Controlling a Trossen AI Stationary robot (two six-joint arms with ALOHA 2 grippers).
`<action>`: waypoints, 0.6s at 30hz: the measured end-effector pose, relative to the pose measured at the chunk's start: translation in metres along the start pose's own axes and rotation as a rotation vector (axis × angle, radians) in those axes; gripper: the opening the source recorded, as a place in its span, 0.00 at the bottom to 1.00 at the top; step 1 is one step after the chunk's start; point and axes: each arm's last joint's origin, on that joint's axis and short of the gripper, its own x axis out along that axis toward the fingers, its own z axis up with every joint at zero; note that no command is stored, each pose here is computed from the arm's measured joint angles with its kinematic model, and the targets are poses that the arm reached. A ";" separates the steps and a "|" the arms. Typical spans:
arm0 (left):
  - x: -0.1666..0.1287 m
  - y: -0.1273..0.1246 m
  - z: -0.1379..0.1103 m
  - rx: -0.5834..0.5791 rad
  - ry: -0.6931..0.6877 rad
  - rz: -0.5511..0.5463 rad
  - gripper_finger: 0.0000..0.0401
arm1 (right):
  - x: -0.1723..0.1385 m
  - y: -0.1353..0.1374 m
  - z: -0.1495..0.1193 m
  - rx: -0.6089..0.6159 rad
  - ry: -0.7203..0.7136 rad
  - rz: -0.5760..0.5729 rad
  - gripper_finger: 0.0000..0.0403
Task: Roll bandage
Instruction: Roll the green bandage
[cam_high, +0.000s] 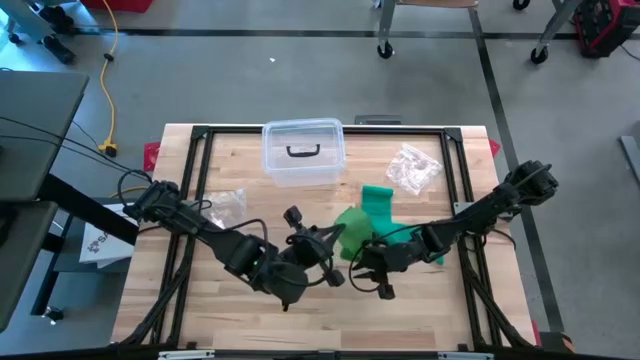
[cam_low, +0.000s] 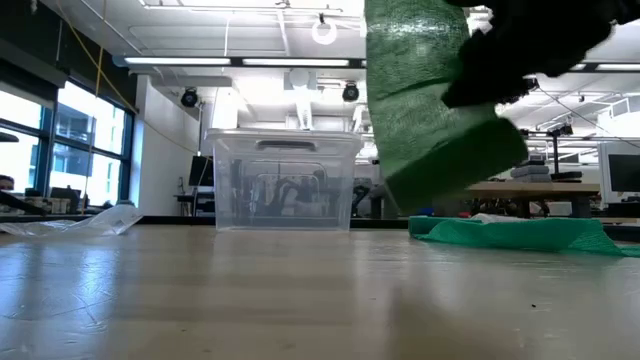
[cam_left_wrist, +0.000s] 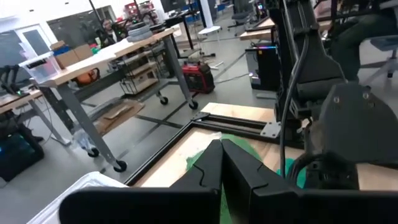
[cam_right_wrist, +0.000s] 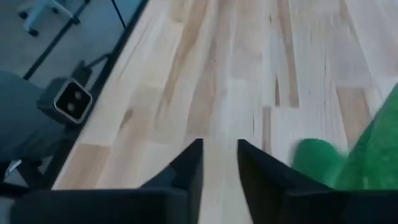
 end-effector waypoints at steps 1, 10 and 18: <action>-0.001 0.000 0.000 -0.003 -0.002 -0.002 0.00 | 0.000 0.002 -0.002 -0.006 0.013 0.002 0.29; -0.003 -0.002 0.001 -0.010 -0.002 -0.022 0.00 | -0.004 0.012 -0.010 -0.021 0.056 -0.038 0.39; -0.009 -0.004 0.000 -0.010 -0.005 -0.038 0.00 | -0.004 0.004 -0.022 0.002 0.005 -0.262 0.39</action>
